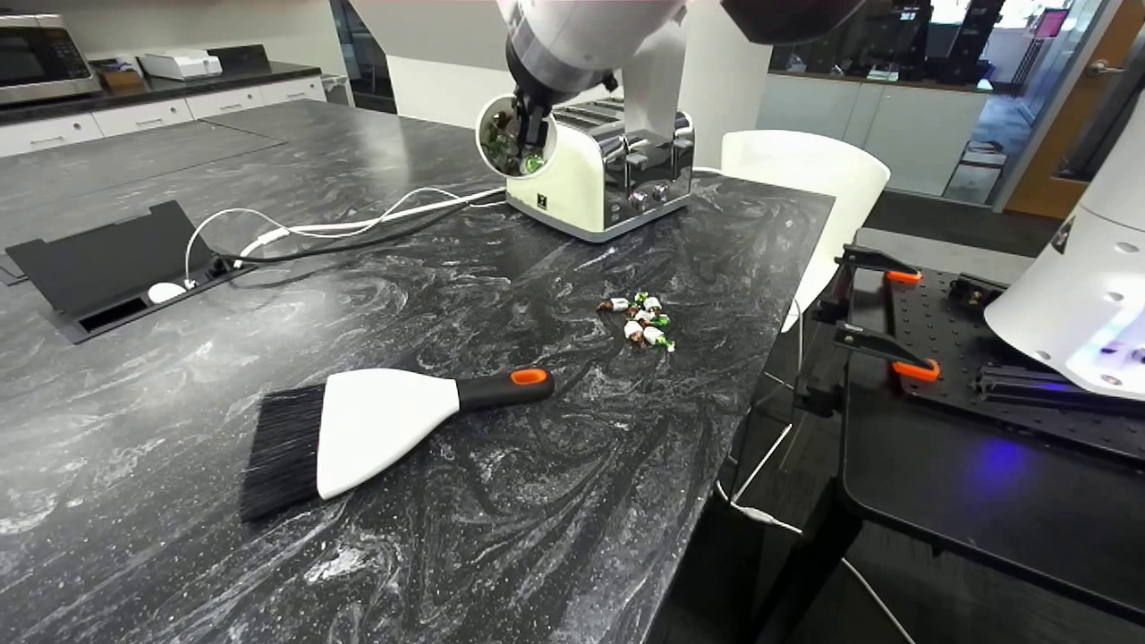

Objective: Pour the contents from the white cup onto the table

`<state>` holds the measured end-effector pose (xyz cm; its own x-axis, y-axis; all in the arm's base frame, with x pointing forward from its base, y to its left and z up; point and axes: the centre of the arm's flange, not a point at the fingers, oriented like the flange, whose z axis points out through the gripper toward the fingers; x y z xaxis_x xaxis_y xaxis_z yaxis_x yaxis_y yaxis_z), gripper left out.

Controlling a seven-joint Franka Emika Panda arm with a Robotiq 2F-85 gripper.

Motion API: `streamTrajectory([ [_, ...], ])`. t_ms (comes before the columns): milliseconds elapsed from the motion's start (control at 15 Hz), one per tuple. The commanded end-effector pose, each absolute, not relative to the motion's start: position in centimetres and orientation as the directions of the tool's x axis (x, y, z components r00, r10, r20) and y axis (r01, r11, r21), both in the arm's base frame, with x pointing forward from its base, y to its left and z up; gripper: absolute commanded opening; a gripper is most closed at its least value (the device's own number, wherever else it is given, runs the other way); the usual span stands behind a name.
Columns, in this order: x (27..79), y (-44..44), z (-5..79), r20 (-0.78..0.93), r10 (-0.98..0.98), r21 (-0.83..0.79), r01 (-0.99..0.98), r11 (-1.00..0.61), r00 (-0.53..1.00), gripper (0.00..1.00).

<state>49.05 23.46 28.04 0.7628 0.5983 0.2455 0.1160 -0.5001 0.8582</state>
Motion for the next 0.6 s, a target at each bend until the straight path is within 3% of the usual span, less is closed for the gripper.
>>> streamTrajectory([
  [0, 48.2, 24.2, 25.5, 0.242, 0.601, 0.898, 0.059, -0.436, 0.762, 0.01],
  [533, 46.1, 25.0, 18.9, 0.170, 0.585, 0.931, 0.065, -0.358, 0.793, 0.01],
])
